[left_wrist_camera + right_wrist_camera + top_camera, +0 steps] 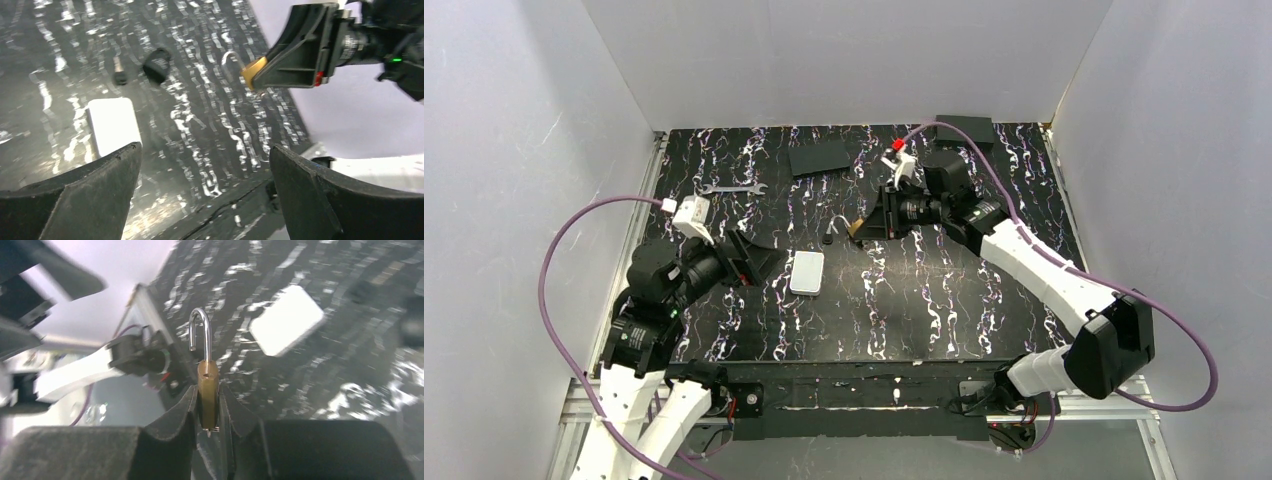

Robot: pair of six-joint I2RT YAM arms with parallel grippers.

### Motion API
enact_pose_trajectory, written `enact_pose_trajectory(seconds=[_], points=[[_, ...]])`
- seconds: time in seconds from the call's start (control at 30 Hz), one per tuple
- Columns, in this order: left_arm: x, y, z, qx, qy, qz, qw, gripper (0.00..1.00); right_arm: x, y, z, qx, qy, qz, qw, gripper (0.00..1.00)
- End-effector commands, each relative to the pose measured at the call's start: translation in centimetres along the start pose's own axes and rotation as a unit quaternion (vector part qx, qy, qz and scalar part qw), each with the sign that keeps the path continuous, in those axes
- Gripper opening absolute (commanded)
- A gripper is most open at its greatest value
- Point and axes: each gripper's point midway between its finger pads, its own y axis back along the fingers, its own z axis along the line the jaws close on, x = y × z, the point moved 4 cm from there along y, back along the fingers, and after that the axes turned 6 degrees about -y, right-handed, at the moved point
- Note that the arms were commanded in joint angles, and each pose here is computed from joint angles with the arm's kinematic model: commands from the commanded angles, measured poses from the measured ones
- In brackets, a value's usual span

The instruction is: Unlock with the key

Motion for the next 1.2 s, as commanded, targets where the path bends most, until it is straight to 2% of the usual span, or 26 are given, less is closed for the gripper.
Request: enact_pose_trajectory(seconds=[0.0, 0.17, 0.33, 0.67, 0.87, 0.9, 1.0, 1.03, 1.17], points=[[1.7, 2.0, 3.3, -0.112, -0.054, 0.033, 0.992, 0.98, -0.5, 1.8, -5.8, 0.142, -0.017, -0.061, 0.988, 0.01], [3.5, 2.7, 5.2, -0.152, -0.075, 0.05, 0.984, 0.98, -0.1, 3.1, -12.0, 0.229, -0.09, -0.094, 0.965, 0.01], [5.5, 2.6, 6.8, -0.174, -0.072, 0.065, 0.98, 0.98, 0.2, 3.7, -16.8, 0.27, -0.126, -0.107, 0.948, 0.01], [6.1, 2.4, 7.7, -0.192, -0.075, 0.073, 0.976, 0.98, 1.2, 3.3, -24.7, 0.31, -0.175, -0.086, 0.931, 0.01], [5.9, 2.7, 7.8, -0.198, -0.083, 0.069, 0.974, 0.98, 1.7, 2.3, -28.7, 0.303, -0.202, -0.06, 0.929, 0.01], [5.9, 2.7, 7.8, -0.198, -0.083, 0.069, 0.974, 0.98, 1.7, 2.3, -29.2, 0.307, -0.205, -0.055, 0.928, 0.06], [5.9, 2.7, 7.8, -0.198, -0.084, 0.07, 0.974, 0.98, 1.3, 3.1, -30.6, 0.331, -0.208, -0.056, 0.919, 0.41], [5.9, 2.7, 7.8, -0.198, -0.085, 0.07, 0.974, 0.98, 1.1, 3.5, -30.9, 0.339, -0.209, -0.058, 0.915, 0.5], [5.9, 2.8, 7.8, -0.201, -0.085, 0.071, 0.973, 0.98, -0.5, 5.9, -31.6, 0.386, -0.197, -0.068, 0.899, 0.69]])
